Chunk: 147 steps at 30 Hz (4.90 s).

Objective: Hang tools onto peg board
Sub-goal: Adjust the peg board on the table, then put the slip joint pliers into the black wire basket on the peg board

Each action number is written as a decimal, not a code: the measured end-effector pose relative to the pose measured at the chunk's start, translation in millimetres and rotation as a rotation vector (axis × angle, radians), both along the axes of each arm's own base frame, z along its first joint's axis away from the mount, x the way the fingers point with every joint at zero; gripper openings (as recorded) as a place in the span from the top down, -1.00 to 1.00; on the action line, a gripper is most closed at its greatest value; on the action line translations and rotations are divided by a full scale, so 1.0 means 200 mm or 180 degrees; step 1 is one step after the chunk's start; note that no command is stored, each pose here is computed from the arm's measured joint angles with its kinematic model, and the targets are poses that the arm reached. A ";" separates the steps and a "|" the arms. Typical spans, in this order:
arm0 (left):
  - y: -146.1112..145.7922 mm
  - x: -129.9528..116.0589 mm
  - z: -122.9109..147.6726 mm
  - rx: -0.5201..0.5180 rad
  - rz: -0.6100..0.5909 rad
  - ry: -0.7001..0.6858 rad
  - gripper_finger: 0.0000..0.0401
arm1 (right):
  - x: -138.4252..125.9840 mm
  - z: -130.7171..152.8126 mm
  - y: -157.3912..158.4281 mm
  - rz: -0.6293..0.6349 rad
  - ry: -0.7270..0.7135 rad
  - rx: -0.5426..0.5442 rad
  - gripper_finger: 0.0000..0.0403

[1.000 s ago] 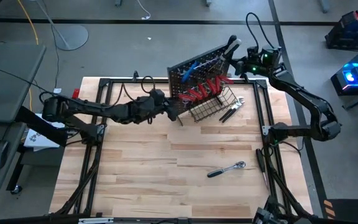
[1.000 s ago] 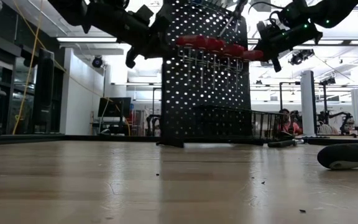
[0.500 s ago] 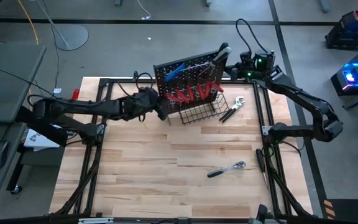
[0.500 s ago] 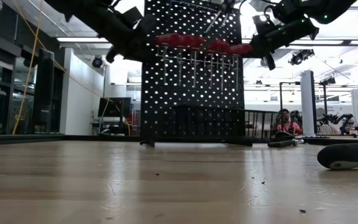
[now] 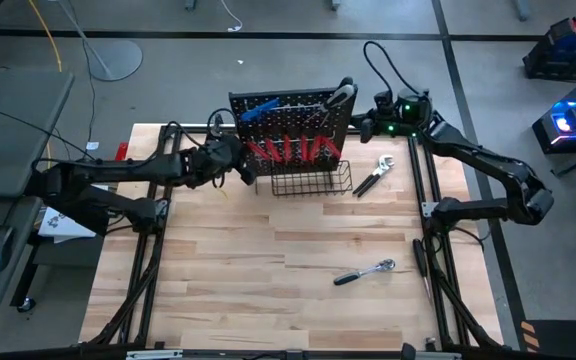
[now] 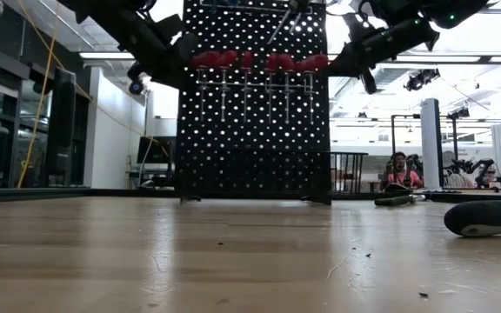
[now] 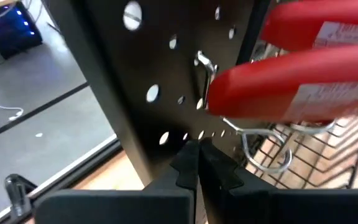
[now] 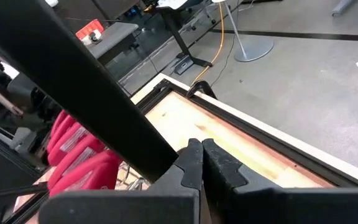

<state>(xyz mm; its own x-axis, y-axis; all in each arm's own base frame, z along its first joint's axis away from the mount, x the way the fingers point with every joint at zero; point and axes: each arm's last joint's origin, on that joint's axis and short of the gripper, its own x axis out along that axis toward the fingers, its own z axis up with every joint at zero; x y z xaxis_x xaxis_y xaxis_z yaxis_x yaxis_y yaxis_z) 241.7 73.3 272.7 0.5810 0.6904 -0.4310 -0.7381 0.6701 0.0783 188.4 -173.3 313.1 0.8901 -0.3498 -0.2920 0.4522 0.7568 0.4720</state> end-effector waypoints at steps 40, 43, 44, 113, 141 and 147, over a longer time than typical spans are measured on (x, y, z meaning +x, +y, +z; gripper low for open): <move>-0.38 -0.20 -0.28 -0.1658 -0.0604 -0.0723 1.00 | -0.11 -0.43 0.23 -0.1167 0.2454 0.2296 0.19; -0.38 -0.20 -0.27 -0.1674 -0.0629 -0.0747 1.00 | -0.11 -0.53 0.22 -0.1945 0.2424 0.2831 -0.06; -0.38 -0.19 -0.27 -0.1683 -0.0646 -0.0757 1.00 | -0.11 -0.56 0.21 -0.2171 0.2375 0.3012 -0.12; -0.40 -0.21 -0.22 -0.2065 -0.0867 -0.1027 1.00 | -0.08 -0.51 0.43 -0.1743 0.2334 0.1896 0.96; -0.39 -0.21 -0.22 -0.2224 -0.0665 -0.1166 1.00 | -0.05 -0.98 0.13 -0.1512 0.2626 0.1928 -0.25; -0.39 -0.21 -0.22 -0.2203 -0.0624 -0.1156 1.00 | -0.01 -1.00 0.18 -0.1735 0.2744 0.1783 0.33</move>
<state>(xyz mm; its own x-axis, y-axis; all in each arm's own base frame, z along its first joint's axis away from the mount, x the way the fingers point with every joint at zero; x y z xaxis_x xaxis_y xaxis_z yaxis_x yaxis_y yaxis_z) 198.8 -3.8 228.3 0.8500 0.2070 -0.4845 -0.5017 0.5988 -0.6243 187.1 -137.8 113.0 0.0923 -0.2552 -0.9625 0.9877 0.1458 0.0561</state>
